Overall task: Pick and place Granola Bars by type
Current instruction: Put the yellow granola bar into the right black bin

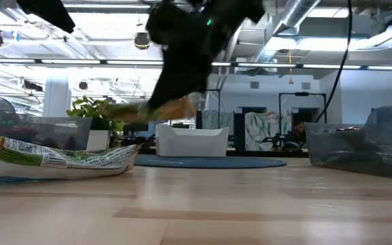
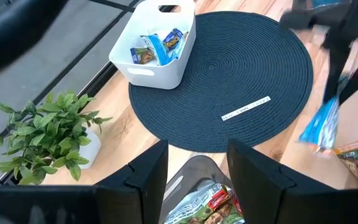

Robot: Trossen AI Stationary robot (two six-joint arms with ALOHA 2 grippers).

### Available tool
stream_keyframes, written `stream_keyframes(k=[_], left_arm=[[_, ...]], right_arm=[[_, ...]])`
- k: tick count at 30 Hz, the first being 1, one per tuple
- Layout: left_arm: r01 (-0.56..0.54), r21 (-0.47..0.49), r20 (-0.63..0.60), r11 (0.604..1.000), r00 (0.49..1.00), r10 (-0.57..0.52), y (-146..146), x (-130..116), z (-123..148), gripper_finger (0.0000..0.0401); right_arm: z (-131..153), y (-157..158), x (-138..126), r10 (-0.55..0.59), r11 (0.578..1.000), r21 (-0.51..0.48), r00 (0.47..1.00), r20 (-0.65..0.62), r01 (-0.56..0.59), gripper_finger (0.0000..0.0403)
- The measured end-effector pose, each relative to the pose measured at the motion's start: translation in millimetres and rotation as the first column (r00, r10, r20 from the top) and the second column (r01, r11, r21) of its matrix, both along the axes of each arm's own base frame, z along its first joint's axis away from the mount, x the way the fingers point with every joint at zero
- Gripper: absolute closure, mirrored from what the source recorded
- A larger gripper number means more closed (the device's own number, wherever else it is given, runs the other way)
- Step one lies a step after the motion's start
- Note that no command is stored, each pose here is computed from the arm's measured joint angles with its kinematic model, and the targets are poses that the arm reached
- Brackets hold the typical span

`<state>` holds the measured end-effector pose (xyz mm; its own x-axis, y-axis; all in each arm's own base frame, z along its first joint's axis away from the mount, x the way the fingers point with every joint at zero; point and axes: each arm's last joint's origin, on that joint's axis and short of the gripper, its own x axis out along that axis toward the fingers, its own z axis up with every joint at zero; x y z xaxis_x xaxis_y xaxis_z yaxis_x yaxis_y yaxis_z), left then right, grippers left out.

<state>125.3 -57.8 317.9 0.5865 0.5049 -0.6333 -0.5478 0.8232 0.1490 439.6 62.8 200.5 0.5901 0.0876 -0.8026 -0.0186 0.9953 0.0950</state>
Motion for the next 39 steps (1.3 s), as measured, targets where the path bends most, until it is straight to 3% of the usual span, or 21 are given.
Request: stream_keyframes(k=[13, 22, 29, 39], left_arm=[[0.005, 0.013, -0.007, 1.0, 1.0, -0.005, 0, 0, 0, 0.0242], [0.007, 0.028, -0.005, 1.0, 1.0, -0.007, 1, 0, 0, 0.0242], [-0.006, 0.06, 0.016, 0.998, 1.0, 0.005, 1, 0, 1, 0.0242], [-0.034, 0.12, 0.059, 0.992, 0.998, 0.027, 3, 0, 3, 0.0242]], right_arm=[[71, -11, -67, -0.023, 0.997, -0.075, 0.98, -0.195, 0.008, 0.0383], [98, -9, -107, -0.082, 0.995, -0.081, 0.948, -0.306, 0.06, 0.0386], [114, 6, -144, -0.155, 0.983, -0.15, 0.901, -0.406, 0.102, 0.0386], [149, 26, -207, -0.378, 0.907, -0.313, 0.871, -0.313, 0.281, 0.0386]])
